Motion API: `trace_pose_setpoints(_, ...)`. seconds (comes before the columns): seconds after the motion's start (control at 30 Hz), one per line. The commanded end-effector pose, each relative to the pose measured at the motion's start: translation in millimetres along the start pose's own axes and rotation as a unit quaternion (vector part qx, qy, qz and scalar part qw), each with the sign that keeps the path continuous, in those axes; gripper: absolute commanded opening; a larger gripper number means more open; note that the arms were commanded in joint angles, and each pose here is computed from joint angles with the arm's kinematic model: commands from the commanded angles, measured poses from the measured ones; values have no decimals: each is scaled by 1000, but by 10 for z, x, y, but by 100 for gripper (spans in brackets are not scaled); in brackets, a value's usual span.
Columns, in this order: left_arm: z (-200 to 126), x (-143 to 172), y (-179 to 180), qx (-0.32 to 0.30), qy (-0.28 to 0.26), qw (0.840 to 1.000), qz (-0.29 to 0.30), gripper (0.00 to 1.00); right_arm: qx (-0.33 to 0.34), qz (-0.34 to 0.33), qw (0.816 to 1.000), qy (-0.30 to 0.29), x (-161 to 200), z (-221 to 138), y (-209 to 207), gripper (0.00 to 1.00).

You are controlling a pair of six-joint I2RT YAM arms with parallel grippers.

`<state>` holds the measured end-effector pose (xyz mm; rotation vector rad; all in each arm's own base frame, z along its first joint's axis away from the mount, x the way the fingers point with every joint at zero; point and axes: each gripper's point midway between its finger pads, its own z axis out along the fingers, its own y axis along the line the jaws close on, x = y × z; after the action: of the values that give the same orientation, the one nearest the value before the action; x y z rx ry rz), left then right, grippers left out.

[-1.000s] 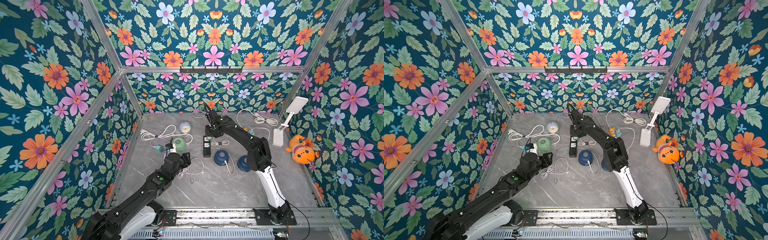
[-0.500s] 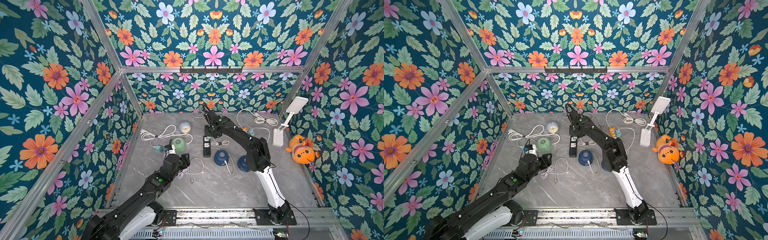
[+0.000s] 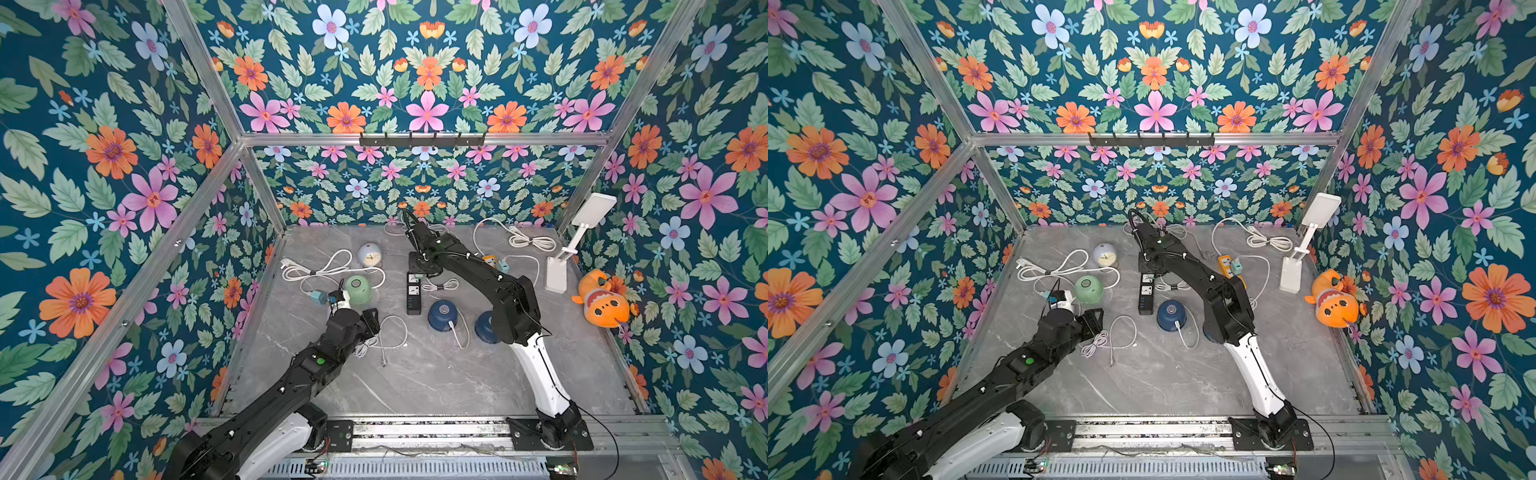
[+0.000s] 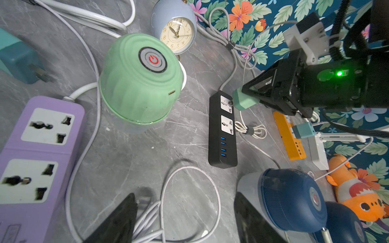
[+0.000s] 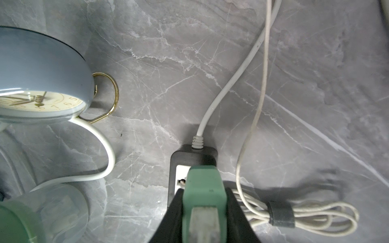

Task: Charge the cordless meat grinders
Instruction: Insert the plug into the socket.

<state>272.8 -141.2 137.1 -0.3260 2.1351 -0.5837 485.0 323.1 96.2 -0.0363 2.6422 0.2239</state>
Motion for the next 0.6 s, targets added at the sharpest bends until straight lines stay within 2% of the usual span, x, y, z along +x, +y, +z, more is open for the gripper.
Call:
trace_pose_setpoints(0.0,-10,-26,6,-1,-6,1000,1,74,23,-4,999,48,260,9,-86,0)
trace_pose_setpoints(0.3,-9,-34,-17,3,-6,1000,-1,74,22,1,999,40,237,-97,-74,0)
trace_pose_setpoints(0.57,-28,-11,0,5,-4,1000,-2,74,41,-1,998,56,351,54,-157,0)
